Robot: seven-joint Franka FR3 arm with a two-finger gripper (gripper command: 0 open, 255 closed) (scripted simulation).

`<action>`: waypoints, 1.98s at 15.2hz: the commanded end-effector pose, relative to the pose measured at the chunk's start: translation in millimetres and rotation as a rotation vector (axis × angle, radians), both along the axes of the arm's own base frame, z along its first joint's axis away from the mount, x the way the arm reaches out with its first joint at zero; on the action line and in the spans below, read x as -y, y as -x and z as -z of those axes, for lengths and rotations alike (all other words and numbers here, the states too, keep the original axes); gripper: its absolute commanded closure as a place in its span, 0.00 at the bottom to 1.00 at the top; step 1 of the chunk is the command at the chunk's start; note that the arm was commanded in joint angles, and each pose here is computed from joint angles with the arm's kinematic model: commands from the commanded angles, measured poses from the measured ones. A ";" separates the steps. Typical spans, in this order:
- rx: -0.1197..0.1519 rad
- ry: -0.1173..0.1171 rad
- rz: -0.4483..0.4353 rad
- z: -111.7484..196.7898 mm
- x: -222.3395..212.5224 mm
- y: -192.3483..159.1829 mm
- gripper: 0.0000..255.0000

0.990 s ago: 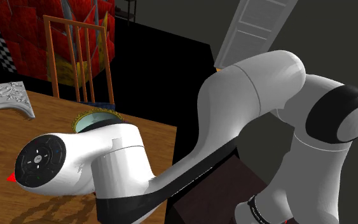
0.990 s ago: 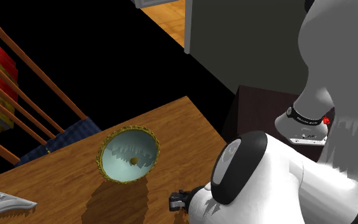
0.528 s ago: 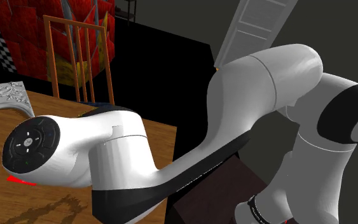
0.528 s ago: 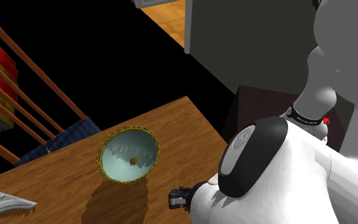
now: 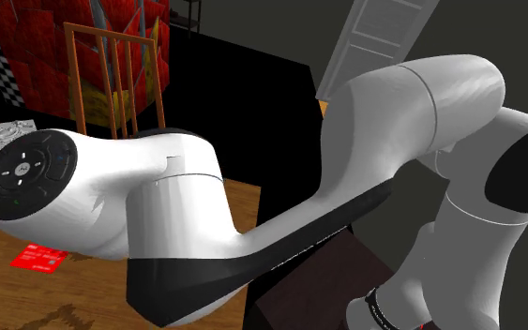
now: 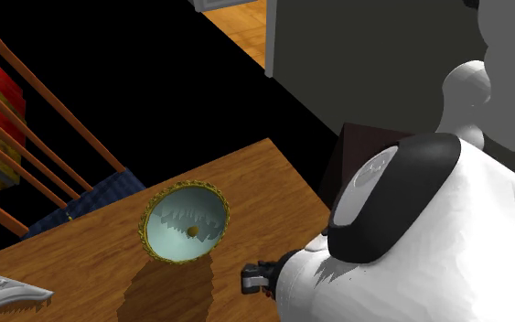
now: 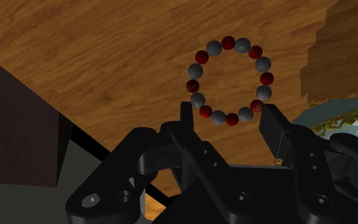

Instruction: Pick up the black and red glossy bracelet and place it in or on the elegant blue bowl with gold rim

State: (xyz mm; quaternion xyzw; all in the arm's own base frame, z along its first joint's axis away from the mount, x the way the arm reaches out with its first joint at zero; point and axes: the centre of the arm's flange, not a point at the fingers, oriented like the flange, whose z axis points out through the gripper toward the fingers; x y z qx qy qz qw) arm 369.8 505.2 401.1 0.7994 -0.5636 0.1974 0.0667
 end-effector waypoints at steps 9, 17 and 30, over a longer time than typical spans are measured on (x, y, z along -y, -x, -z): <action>0.000 0.000 0.000 -52.0 -0.5 -0.5 1.00; 0.000 0.000 0.000 -73.5 16.6 -50.3 1.00; 0.000 0.000 0.000 -80.5 69.3 -204.4 1.00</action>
